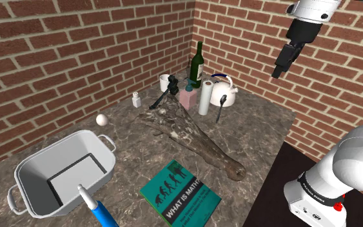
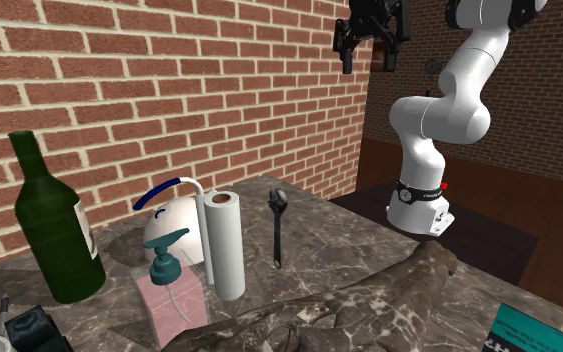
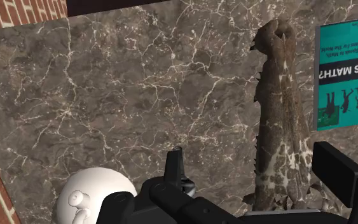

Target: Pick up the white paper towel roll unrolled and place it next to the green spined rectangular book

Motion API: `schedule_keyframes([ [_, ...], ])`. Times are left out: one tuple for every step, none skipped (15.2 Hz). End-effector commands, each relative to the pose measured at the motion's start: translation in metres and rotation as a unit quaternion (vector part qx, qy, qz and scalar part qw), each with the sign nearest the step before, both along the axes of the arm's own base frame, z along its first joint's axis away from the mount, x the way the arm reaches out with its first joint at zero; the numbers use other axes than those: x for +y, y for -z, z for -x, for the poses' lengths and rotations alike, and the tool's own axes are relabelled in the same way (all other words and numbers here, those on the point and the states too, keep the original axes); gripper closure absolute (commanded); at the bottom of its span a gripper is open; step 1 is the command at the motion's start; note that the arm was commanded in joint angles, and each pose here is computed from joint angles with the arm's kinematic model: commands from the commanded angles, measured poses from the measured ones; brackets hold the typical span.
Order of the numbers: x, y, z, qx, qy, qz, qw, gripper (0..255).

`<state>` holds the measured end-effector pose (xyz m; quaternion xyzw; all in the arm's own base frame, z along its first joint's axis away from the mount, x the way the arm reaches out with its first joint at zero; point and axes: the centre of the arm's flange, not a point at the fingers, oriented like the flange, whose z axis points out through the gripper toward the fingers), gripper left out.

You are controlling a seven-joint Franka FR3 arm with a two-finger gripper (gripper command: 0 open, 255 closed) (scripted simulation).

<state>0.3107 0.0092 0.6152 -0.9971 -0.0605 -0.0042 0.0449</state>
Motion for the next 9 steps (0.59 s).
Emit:
schedule_keyframes([
  [0.0, 0.0, 0.0, 0.0, 0.0, 0.0, 1.0, 0],
  [0.001, 0.006, -0.012, 0.001, 0.004, 0.001, 1.0, 0],
  [0.002, 0.013, -0.023, 0.002, 0.007, 0.001, 1.0, 0],
  [0.003, 0.019, -0.035, 0.003, 0.011, 0.002, 0.9999, 0],
  [0.004, 0.025, -0.047, 0.004, 0.015, 0.003, 0.9999, 0],
  [0.004, 0.032, -0.059, 0.005, 0.018, 0.003, 0.9998, 0],
  [0.005, 0.038, -0.07, 0.006, 0.022, 0.004, 0.9997, 0],
  [0.006, 0.044, -0.082, 0.006, 0.026, 0.004, 0.9996, 0],
  [0.006, 0.051, -0.094, 0.007, 0.03, 0.005, 0.9995, 0],
])
